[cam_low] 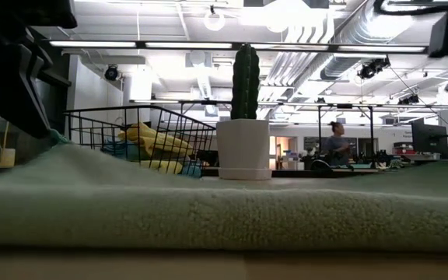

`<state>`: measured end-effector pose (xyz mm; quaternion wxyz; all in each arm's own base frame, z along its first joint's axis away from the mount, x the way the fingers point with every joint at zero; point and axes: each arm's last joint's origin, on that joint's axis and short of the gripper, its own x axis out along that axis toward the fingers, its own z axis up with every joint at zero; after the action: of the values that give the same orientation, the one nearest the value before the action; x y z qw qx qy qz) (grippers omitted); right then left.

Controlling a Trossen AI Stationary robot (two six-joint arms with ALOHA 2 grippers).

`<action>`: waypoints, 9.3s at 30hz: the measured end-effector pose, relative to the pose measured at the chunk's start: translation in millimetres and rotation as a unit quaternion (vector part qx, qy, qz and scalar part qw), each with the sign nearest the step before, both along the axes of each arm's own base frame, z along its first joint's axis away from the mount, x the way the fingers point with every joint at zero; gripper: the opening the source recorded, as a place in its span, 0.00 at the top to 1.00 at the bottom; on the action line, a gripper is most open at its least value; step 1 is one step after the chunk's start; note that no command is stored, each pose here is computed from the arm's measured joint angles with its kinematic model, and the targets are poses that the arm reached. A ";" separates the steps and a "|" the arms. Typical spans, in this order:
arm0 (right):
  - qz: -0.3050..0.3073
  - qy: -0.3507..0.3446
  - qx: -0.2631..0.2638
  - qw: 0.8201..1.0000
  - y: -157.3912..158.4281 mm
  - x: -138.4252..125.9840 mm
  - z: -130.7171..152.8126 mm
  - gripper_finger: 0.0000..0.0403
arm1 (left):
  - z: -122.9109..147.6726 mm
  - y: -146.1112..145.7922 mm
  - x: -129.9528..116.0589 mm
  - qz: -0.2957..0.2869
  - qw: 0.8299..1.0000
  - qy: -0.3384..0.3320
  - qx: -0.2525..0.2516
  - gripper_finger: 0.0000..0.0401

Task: Fold microfiber towels
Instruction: Fold the green microfiber towel on the table

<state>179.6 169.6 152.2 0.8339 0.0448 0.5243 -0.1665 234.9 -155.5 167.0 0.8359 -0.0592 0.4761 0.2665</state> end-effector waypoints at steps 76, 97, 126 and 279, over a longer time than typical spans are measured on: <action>-0.049 0.016 -0.038 0.998 -14.3 -0.5 5.0 0.77 | -22.8 28.6 13.9 0.040 0.995 0.088 0.037 0.83; -0.005 -0.063 -0.017 0.998 18.0 -5.1 38.9 0.55 | 23.3 -54.1 35.5 -0.281 0.957 -0.031 -0.062 0.61; 0.004 -0.071 -0.020 0.997 18.7 -3.1 39.0 0.55 | -24.5 -53.2 50.7 -0.301 0.952 0.040 -0.036 0.61; -0.098 -0.012 0.101 0.990 2.9 31.5 26.4 1.00 | -20.9 44.8 28.4 -0.028 0.995 0.097 0.012 0.94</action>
<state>211.2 172.5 178.6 0.8111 0.1824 0.5211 -0.1931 263.3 -110.7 146.1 0.7934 -0.0095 0.5535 0.2531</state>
